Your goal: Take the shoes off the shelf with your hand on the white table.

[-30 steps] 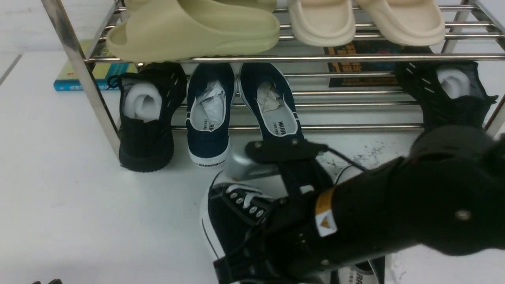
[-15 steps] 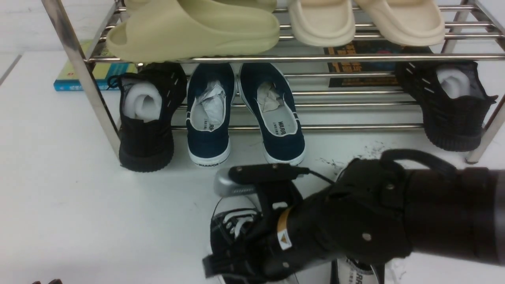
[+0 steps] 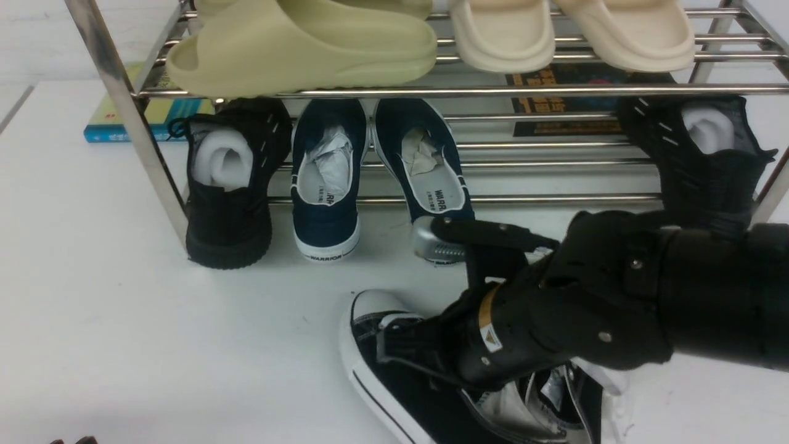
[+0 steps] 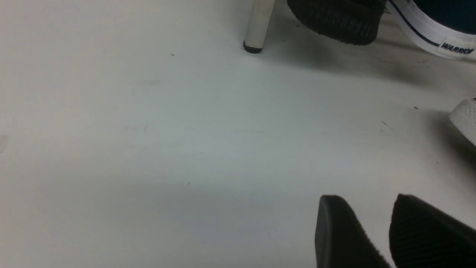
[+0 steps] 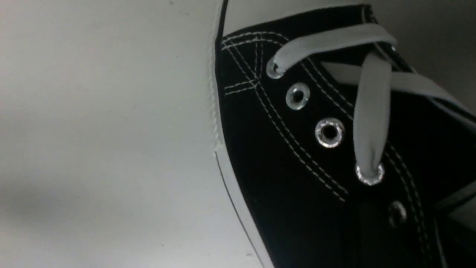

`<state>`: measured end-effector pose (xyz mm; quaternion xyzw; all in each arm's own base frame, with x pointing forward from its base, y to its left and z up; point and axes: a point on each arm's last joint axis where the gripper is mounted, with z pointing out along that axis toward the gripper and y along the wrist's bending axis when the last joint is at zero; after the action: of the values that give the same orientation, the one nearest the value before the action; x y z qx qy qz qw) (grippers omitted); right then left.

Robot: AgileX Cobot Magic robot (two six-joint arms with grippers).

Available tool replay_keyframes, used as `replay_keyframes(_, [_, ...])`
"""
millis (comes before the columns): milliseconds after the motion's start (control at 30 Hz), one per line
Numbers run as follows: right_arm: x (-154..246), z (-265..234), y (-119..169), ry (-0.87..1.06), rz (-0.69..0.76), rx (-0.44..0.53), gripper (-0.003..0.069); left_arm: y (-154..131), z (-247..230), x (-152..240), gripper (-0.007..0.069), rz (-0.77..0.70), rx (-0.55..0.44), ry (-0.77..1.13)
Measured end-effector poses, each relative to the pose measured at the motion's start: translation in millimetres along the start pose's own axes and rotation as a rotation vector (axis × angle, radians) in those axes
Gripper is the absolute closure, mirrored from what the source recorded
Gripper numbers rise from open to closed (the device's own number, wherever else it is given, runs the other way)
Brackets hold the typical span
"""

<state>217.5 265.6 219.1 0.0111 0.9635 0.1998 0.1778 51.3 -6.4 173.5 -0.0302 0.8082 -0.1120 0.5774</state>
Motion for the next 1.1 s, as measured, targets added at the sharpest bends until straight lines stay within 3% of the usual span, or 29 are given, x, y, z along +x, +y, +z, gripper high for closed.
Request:
replay_keyframes(67, [-0.9, 0.0, -0.7, -0.007, -0.002, 0.005, 0.0495, 0.0, 0.0, 0.0, 0.0384, 0.000, 0.000, 0.000])
replay_keyframes(200, [-4.9, -0.7, -1.3, -0.035, -0.014, 0.005, 0.0380, 0.0, 0.0, 0.0, 0.0384, 0.000, 0.000, 0.000])
replay_keyframes(233, [-7.8, -1.1, -1.0, -0.051, -0.019, -0.002, 0.0306, 0.0, 0.0, 0.0, 0.0384, 0.000, 0.000, 0.000])
replay_keyframes(400, [-12.0, -2.0, 0.7, -0.069, -0.028, -0.007, 0.0137, 0.0, 0.0, 0.0, 0.0384, 0.000, 0.000, 0.000])
replay_keyframes(467, [-14.8, -5.4, 3.3, -0.064, -0.050, 0.009, 0.0093, 0.0, 0.0, 0.0, 0.0384, 0.000, 0.000, 0.000])
replay_keyframes(567, [-17.4, -10.1, 4.8, -0.052, -0.087, 0.035, 0.0084, 0.0, 0.0, 0.0, 0.0384, 0.000, 0.000, 0.000])
replay_keyframes(733, [-24.3, -44.5, 10.0, 0.011, -0.196, 0.087, 0.0145, 0.0, 0.0, 0.0, 0.0384, 0.000, 0.000, 0.000])
replay_keyframes(967, [-22.8, -85.0, 20.2, 0.053, -0.354, -0.007, 0.0318, 0.0, 0.0, 0.0, 0.0384, 0.000, 0.000, 0.000])
replay_keyframes(1067, [-15.0, -82.7, 31.8, 0.122, -0.421, -0.142, 0.0528, 0.0, 0.0, 0.0, 0.0384, 0.000, 0.000, 0.000])
replay_keyframes(1100, [-15.2, -82.2, 33.0, 0.119, -0.421, -0.144, 0.0539, 0.0, 0.0, 0.0, 0.0384, 0.000, 0.000, 0.000])
